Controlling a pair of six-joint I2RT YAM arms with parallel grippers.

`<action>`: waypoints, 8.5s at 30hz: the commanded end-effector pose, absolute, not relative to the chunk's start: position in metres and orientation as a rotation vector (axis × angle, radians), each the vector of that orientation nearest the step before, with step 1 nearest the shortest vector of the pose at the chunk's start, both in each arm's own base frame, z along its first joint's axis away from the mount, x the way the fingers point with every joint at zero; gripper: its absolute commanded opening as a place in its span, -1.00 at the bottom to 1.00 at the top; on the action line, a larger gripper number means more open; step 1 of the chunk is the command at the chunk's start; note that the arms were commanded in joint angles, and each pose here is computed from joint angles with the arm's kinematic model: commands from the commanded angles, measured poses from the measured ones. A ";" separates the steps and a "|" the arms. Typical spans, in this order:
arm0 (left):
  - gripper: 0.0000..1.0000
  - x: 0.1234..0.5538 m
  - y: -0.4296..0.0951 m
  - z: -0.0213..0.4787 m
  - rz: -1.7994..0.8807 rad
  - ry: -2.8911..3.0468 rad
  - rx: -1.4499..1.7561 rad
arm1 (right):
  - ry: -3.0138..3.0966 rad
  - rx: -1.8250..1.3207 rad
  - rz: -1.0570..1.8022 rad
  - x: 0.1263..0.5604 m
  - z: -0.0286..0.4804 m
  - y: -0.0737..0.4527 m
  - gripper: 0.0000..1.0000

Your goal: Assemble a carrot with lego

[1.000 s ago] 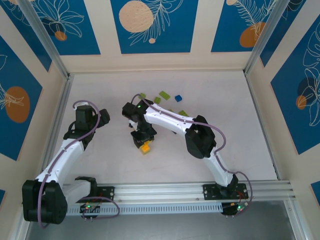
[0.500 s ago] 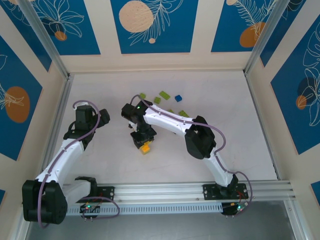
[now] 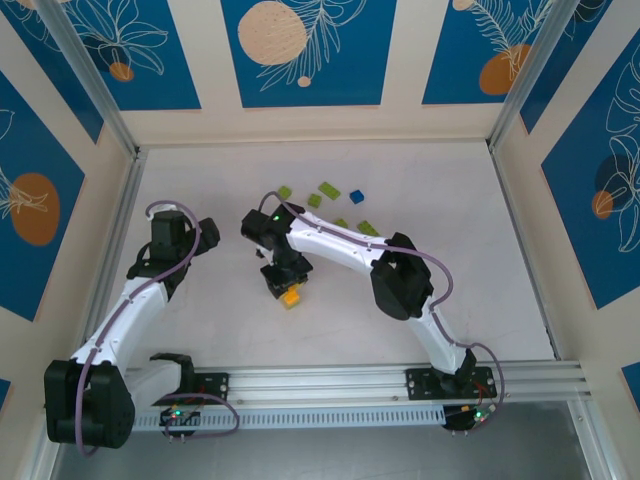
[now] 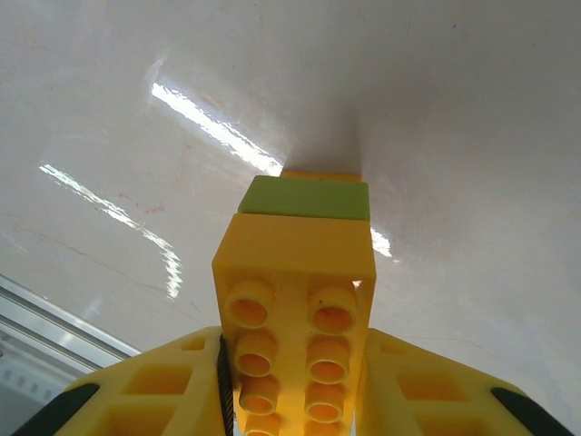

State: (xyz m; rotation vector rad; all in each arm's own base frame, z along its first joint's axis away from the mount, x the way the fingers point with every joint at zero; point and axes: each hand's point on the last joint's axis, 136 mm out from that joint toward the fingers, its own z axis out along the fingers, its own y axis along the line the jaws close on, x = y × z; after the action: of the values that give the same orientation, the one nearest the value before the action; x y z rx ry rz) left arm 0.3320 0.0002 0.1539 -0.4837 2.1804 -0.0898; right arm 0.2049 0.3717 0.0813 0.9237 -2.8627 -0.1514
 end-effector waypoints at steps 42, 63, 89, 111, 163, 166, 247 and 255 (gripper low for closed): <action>0.99 0.335 0.005 0.164 -0.091 2.161 -0.507 | -2.681 1.269 0.047 0.227 0.080 0.308 -0.28; 0.99 0.335 0.005 0.162 -0.090 2.165 -0.508 | -2.678 1.442 -0.018 0.216 0.108 0.320 0.10; 0.99 0.333 0.005 0.164 -0.096 2.159 -0.506 | -3.071 1.108 -0.060 0.305 0.137 0.248 0.42; 0.99 0.334 0.004 0.161 -0.097 2.166 -0.502 | -2.957 0.920 -0.110 0.321 0.042 0.215 0.27; 0.99 0.334 0.004 0.157 -0.094 2.173 -0.504 | -2.905 0.838 -0.193 0.315 0.019 0.218 -0.10; 0.99 0.334 0.004 0.158 -0.094 2.171 -0.502 | -2.907 0.839 -0.196 0.315 0.020 0.218 -0.15; 0.99 0.334 0.004 0.155 -0.093 2.176 -0.503 | -2.648 1.297 -0.176 0.215 0.096 0.317 -0.29; 0.99 0.334 0.004 0.154 -0.093 2.176 -0.504 | -2.656 1.309 -0.186 0.219 0.096 0.319 -0.29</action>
State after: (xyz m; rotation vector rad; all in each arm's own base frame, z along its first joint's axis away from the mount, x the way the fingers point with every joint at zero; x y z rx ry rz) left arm 0.3316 0.0001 0.1523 -0.4835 2.1870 -0.0884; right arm 0.2203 0.3155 0.1007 1.2958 -2.6860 -0.1698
